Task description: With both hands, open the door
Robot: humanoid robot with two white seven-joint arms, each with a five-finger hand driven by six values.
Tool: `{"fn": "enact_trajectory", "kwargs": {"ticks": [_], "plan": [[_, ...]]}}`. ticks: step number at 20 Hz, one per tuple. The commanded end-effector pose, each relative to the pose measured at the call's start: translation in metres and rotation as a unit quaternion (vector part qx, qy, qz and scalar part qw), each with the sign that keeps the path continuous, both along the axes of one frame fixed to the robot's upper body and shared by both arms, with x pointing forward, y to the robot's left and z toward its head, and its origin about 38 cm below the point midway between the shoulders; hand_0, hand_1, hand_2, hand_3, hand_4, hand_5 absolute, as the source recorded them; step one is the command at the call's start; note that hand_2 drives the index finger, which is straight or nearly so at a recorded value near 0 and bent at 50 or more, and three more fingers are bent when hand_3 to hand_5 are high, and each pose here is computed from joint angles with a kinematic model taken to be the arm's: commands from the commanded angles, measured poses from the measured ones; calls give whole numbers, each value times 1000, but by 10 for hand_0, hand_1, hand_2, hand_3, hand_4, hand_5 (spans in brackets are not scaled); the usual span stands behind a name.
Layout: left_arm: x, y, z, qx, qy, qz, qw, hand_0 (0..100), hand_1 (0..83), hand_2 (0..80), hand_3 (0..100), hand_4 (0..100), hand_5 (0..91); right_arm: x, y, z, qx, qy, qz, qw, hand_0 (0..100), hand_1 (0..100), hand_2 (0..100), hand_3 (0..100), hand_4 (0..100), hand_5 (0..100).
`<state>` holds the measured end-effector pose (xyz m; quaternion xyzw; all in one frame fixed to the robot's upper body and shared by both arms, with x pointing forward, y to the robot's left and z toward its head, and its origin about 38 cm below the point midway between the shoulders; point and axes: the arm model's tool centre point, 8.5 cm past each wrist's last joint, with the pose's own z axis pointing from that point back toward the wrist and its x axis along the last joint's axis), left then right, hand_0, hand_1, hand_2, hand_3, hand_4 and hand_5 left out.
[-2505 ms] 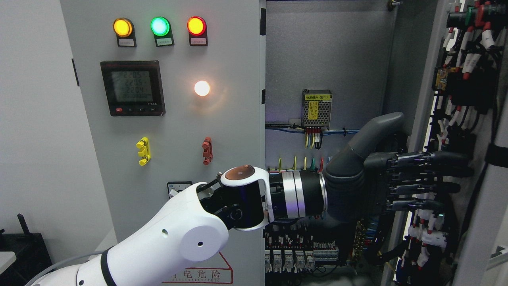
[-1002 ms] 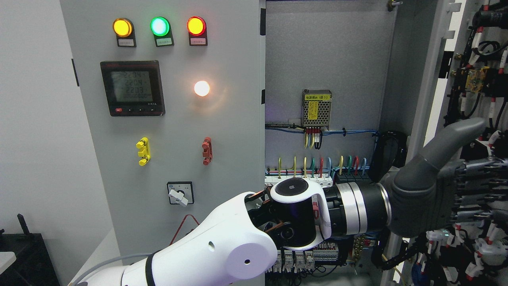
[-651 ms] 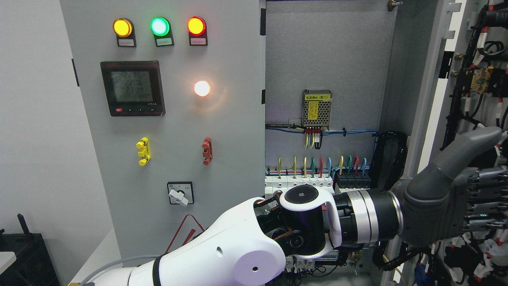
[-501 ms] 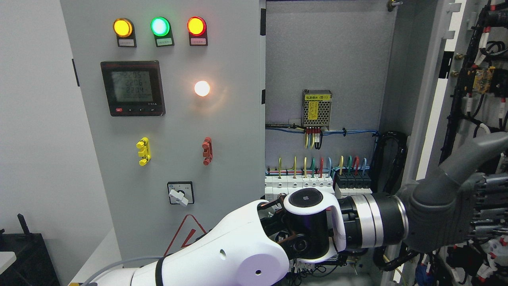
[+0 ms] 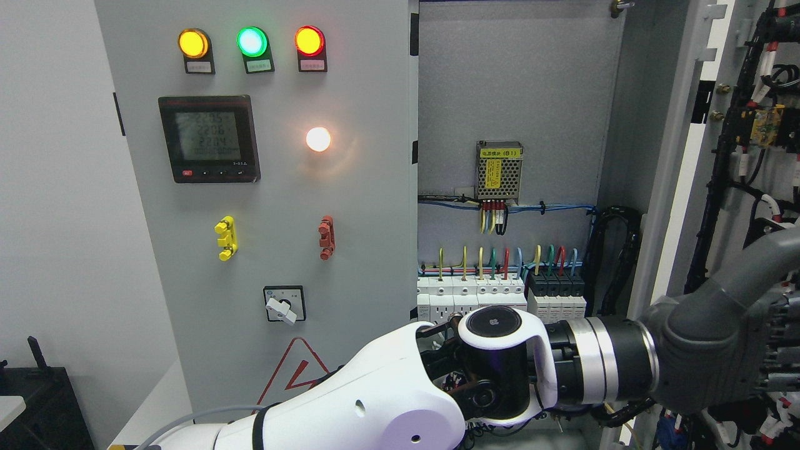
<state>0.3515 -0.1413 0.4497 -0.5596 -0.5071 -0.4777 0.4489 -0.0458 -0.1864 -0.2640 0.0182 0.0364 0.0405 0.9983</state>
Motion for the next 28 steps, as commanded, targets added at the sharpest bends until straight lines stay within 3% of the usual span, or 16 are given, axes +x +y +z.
{"fn": "enact_trajectory", "kwargs": {"ticks": [1, 7, 13, 23, 28], "plan": [[-1, 0, -2, 4, -3, -3, 1000, 0, 0, 0, 0, 42, 0, -1, 0, 0, 0, 1, 0, 1000, 0, 0, 0, 0, 0, 0], [11, 14, 7, -3, -5, 13, 1000, 0, 0, 0, 0, 42, 0, 0, 0, 0, 0, 0, 0, 1000, 0, 0, 0, 0, 0, 0], [42, 53, 10, -6, -3, 59, 998, 0, 0, 0, 0, 42, 0, 0, 0, 0, 0, 0, 0, 1000, 0, 0, 0, 0, 0, 0], [74, 130, -41, 14, 33, 123, 992, 0, 0, 0, 0, 42, 0, 0, 0, 0, 0, 0, 0, 1000, 0, 0, 0, 0, 0, 0], [87, 184, -67, 33, 45, 167, 984, 0, 0, 0, 0, 42, 0, 0, 0, 0, 0, 0, 0, 1000, 0, 0, 0, 0, 0, 0]]}}
